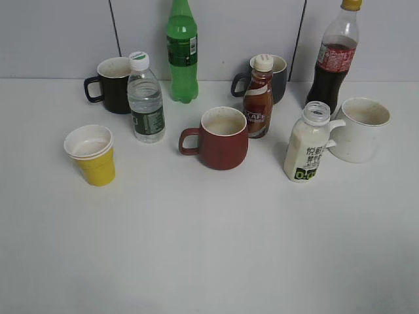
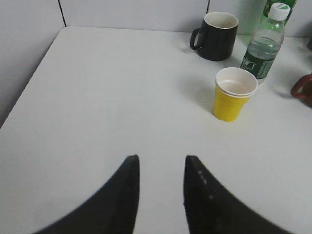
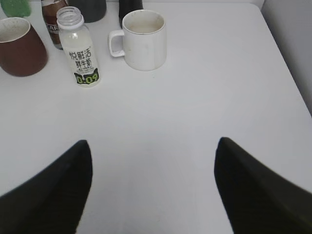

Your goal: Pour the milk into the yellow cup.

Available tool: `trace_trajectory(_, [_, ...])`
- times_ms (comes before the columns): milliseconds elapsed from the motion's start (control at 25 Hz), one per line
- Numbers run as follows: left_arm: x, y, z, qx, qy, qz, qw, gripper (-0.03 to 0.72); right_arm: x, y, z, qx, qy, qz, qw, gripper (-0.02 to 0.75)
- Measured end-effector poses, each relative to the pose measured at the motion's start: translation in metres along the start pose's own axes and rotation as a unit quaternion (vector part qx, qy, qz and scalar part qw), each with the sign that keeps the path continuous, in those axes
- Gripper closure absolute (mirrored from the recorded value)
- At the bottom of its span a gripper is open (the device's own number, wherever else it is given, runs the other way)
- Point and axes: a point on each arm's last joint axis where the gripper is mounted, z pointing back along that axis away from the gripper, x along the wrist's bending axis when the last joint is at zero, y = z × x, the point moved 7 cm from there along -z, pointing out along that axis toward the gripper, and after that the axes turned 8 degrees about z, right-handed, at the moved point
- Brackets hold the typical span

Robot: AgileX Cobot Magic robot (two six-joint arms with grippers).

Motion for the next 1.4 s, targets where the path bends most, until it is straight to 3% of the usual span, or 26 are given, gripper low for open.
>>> trace_trajectory(240, [-0.001,-0.001,0.0,-0.003,0.002,0.0,1.0,0.447,-0.001,-0.004,0.0,-0.008,0.001,0.0,1.0,0.152])
trace_trajectory(360, [-0.007,-0.023,0.0,-0.047,0.015,0.0,0.999,0.447,-0.003,-0.019,-0.004,-0.026,0.004,0.001,1.0,0.153])
trace_trajectory(440, [-0.007,-0.023,0.0,-0.047,0.015,0.0,0.999,0.447,-0.005,-0.032,-0.012,-0.043,0.007,0.001,0.999,0.153])
trace_trajectory(520, [-0.017,-0.053,-0.018,-0.097,0.032,-0.003,0.995,0.447,-0.008,-0.046,-0.024,-0.064,0.011,0.002,0.998,0.153])
trace_trajectory(760, [-0.028,-0.073,-0.063,-0.142,0.051,-0.01,0.988,0.447,-0.009,-0.073,-0.074,-0.083,0.004,0.013,0.996,0.153])
trace_trajectory(840, [-0.039,-0.092,-0.102,-0.204,0.077,-0.017,0.976,0.447,-0.005,-0.086,-0.09,-0.102,-0.008,0.022,0.995,0.153])
trace_trajectory(1000, [-0.048,-0.105,-0.14,-0.231,0.095,-0.016,0.968,0.447,0.002,-0.103,-0.131,-0.122,-0.021,0.026,0.992,0.153])
trace_trajectory(1120, [-0.052,-0.096,-0.194,-0.224,0.104,-0.014,0.969,0.447,0.009,-0.109,-0.167,-0.134,-0.028,0.022,0.99,0.153])
trace_trajectory(1320, [-0.052,-0.076,-0.238,-0.214,0.11,-0.009,0.971,0.447,0.032,-0.114,-0.205,-0.17,-0.056,0.015,0.984,0.153])
trace_trajectory(1400, [-0.049,-0.054,-0.26,-0.184,0.108,-0.011,0.977,0.447,0.043,-0.107,-0.22,-0.163,-0.069,0.022,0.984,0.153])
